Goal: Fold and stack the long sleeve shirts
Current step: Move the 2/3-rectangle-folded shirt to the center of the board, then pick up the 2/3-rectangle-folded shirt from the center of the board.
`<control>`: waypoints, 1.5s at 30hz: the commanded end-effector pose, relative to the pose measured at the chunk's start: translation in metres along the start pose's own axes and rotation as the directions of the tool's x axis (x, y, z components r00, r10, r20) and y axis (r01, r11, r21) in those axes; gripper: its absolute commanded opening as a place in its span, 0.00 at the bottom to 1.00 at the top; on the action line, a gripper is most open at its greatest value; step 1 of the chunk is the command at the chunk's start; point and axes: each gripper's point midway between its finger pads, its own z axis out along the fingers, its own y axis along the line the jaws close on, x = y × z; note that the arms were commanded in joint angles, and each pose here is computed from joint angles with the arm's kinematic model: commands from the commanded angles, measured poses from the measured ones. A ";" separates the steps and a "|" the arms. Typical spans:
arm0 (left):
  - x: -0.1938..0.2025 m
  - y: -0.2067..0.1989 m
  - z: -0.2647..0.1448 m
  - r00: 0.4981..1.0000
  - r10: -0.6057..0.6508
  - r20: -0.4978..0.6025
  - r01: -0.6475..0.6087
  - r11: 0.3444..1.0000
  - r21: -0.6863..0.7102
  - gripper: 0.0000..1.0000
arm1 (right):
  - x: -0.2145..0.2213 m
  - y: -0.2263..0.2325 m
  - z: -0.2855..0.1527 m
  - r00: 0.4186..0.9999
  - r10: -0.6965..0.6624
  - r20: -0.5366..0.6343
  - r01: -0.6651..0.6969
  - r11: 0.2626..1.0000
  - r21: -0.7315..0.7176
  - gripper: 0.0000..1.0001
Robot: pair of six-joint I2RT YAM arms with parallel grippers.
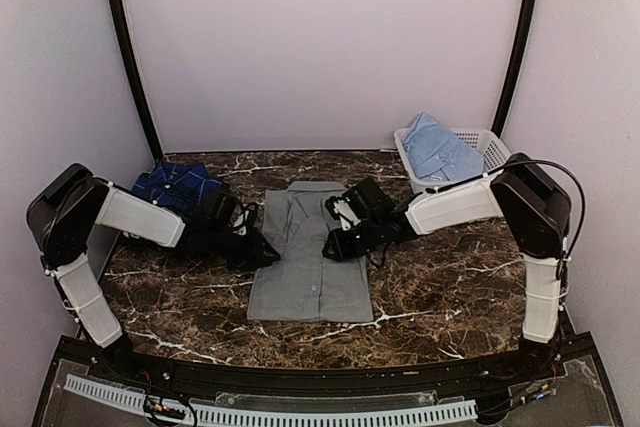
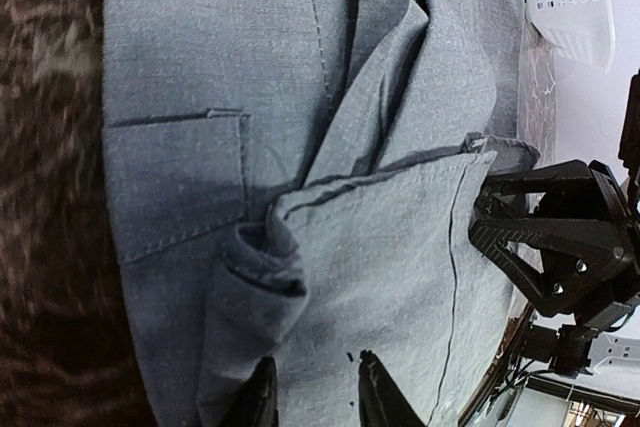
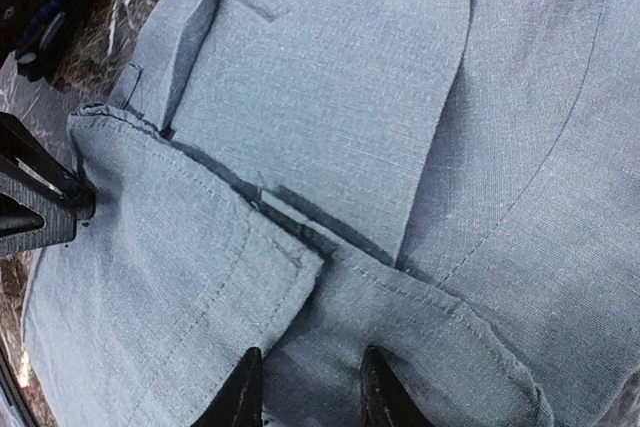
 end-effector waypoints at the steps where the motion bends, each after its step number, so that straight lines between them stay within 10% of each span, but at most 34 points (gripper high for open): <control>1: 0.016 0.003 -0.025 0.999 -0.019 0.025 0.021 0.999 -0.045 0.27 | 0.015 0.005 -0.022 0.999 0.034 -0.014 -0.034 0.999 0.006 0.31; 35: 0.091 0.016 -0.079 0.996 0.019 -0.090 -0.028 0.995 -0.095 0.27 | 0.042 -0.026 -0.074 0.990 0.137 0.009 -0.138 0.989 0.059 0.30; 45: 0.129 0.024 -0.086 0.986 0.006 -0.166 -0.027 0.992 -0.126 0.29 | 0.107 0.004 -0.098 0.985 0.142 -0.103 -0.139 0.990 0.034 0.30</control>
